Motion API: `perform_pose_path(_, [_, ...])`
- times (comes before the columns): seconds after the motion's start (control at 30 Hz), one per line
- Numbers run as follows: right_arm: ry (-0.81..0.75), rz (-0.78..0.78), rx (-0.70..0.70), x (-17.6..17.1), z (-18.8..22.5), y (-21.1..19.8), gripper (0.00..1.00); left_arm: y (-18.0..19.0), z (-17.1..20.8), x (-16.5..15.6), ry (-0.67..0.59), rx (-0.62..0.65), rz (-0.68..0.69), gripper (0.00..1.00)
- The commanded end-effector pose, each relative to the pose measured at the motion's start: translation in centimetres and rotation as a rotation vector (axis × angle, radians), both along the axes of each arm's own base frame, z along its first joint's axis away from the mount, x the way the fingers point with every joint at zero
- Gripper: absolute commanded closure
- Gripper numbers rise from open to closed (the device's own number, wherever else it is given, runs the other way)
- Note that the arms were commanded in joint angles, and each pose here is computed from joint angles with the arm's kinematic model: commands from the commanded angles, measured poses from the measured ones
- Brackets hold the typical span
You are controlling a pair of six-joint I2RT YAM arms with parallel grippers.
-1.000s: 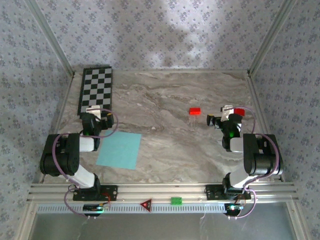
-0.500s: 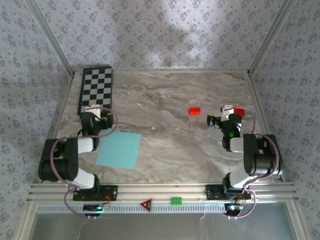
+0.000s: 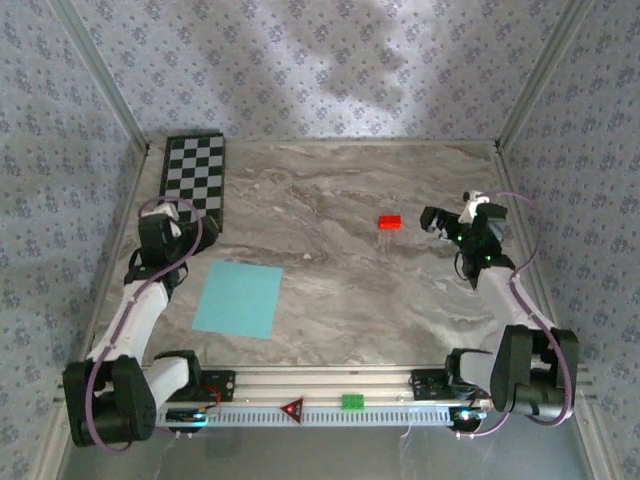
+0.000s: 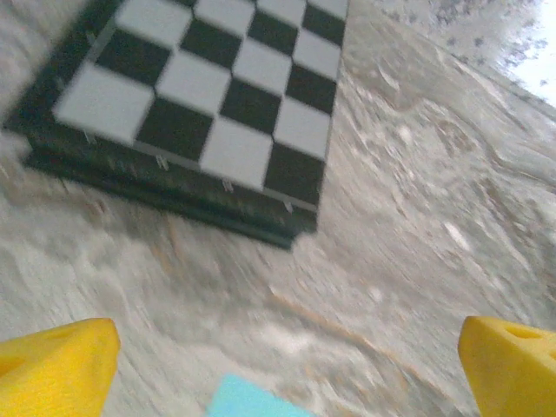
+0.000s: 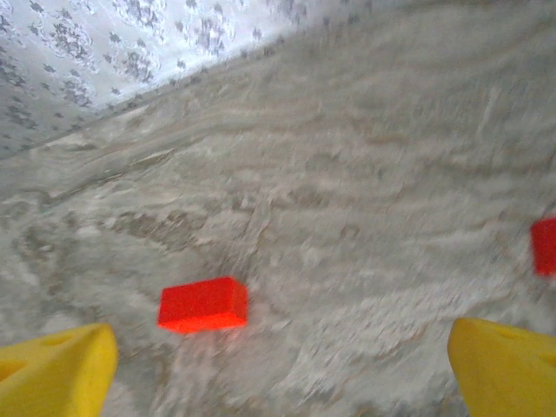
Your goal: Fold a paper plane with a square sheet of paper (pick it up from the middle)
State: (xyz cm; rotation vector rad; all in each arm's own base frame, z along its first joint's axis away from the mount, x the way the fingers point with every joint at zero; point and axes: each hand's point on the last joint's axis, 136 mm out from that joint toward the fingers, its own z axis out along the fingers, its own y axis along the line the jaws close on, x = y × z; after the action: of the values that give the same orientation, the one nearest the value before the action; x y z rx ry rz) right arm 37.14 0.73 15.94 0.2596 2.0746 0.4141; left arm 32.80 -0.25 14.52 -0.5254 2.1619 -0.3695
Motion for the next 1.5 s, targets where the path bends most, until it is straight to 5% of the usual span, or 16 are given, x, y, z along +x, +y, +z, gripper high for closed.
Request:
perform_pose_path(0.0, [0.19, 0.121, 0.274, -2.2, -1.5, 4.3, 0.0, -4.2, -3.4, -4.4, 0.195, -0.254, -0.092, 0.01])
perform_pose_path(0.1, [0.229, 0.179, 0.285, -3.2, -1.8, 6.5, 0.0, -6.9, -5.3, -7.1, 0.296, -0.326, -0.163, 0.05])
perform_pose_path(0.4, [0.285, 0.235, 0.209, -5.8, -1.6, 9.3, 0.0, -9.4, -9.4, -12.4, 0.476, -0.26, -0.207, 0.06])
perform_pose_path(0.57, [0.317, 0.082, 0.201, -6.5, -1.9, 7.3, 0.0, -10.4, -11.1, -13.9, 0.518, -0.304, -0.179, 0.06])
perform_pose_path(1.0, [0.207, 0.174, 0.539, -7.0, 0.1, 7.9, 0.0, -13.2, -11.8, -12.7, 0.477, -0.31, -0.1, 0.06])
perform_pose_path(1.47, [0.337, 0.227, 0.444, -8.6, -2.4, 10.4, 0.0, -23.5, -10.0, -9.4, 0.484, -0.211, -0.215, 0.01])
